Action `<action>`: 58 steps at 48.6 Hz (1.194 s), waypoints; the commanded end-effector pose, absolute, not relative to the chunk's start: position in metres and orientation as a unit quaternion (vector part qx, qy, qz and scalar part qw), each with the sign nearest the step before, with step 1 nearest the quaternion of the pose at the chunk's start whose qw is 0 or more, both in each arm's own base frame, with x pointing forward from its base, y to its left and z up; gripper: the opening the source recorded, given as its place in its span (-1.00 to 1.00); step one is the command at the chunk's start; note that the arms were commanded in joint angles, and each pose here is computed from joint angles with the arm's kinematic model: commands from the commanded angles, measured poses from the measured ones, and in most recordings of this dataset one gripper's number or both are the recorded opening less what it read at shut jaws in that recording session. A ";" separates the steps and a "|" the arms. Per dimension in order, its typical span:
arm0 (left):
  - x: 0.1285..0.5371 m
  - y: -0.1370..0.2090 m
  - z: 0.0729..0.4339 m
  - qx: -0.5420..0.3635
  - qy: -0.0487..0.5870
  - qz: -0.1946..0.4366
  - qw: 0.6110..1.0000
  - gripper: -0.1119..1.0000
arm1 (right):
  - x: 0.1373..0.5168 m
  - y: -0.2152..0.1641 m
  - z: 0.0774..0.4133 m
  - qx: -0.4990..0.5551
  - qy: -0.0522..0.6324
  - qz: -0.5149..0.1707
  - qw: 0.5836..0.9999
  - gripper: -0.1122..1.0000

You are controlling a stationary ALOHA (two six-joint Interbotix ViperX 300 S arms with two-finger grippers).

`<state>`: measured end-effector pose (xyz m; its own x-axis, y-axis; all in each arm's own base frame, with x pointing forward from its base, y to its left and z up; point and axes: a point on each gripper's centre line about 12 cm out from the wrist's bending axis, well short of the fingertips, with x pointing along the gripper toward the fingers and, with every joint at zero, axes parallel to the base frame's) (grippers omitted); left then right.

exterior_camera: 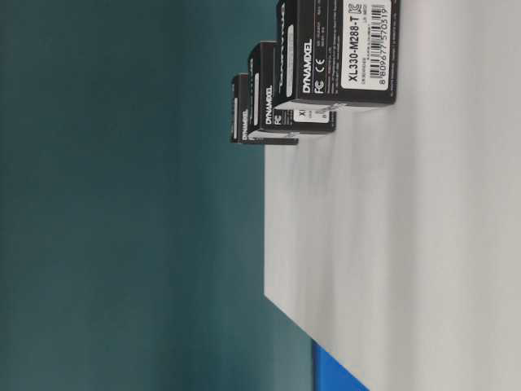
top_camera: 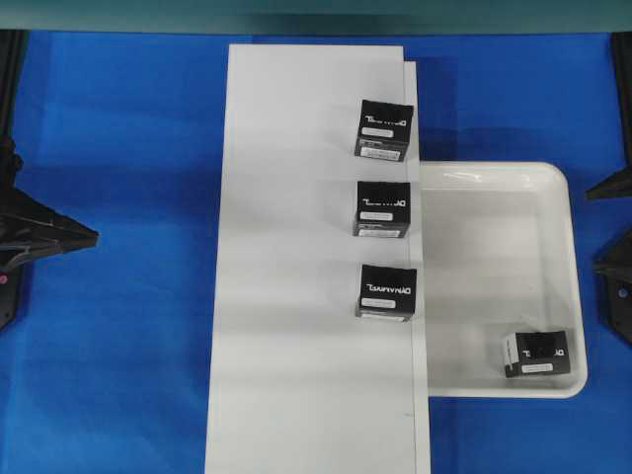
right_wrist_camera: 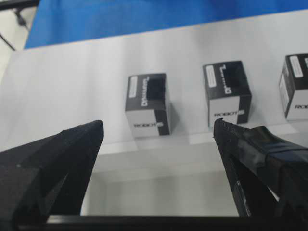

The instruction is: Place the box from the white plastic tray onto the white base.

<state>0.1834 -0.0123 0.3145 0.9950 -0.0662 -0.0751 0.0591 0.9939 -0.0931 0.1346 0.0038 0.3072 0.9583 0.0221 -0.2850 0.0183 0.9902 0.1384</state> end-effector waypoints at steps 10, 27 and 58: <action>0.186 -0.013 0.319 -0.045 0.031 -0.033 0.998 -0.88 | 0.136 0.004 0.313 0.071 0.125 0.004 0.990 0.93; 0.186 -0.012 0.320 -0.045 0.028 -0.032 0.998 -0.88 | 0.136 0.004 0.314 0.073 0.124 0.005 0.990 0.93; 0.186 -0.012 0.319 -0.046 0.028 -0.032 0.998 -0.88 | 0.136 0.005 0.313 0.071 0.126 0.005 0.989 0.93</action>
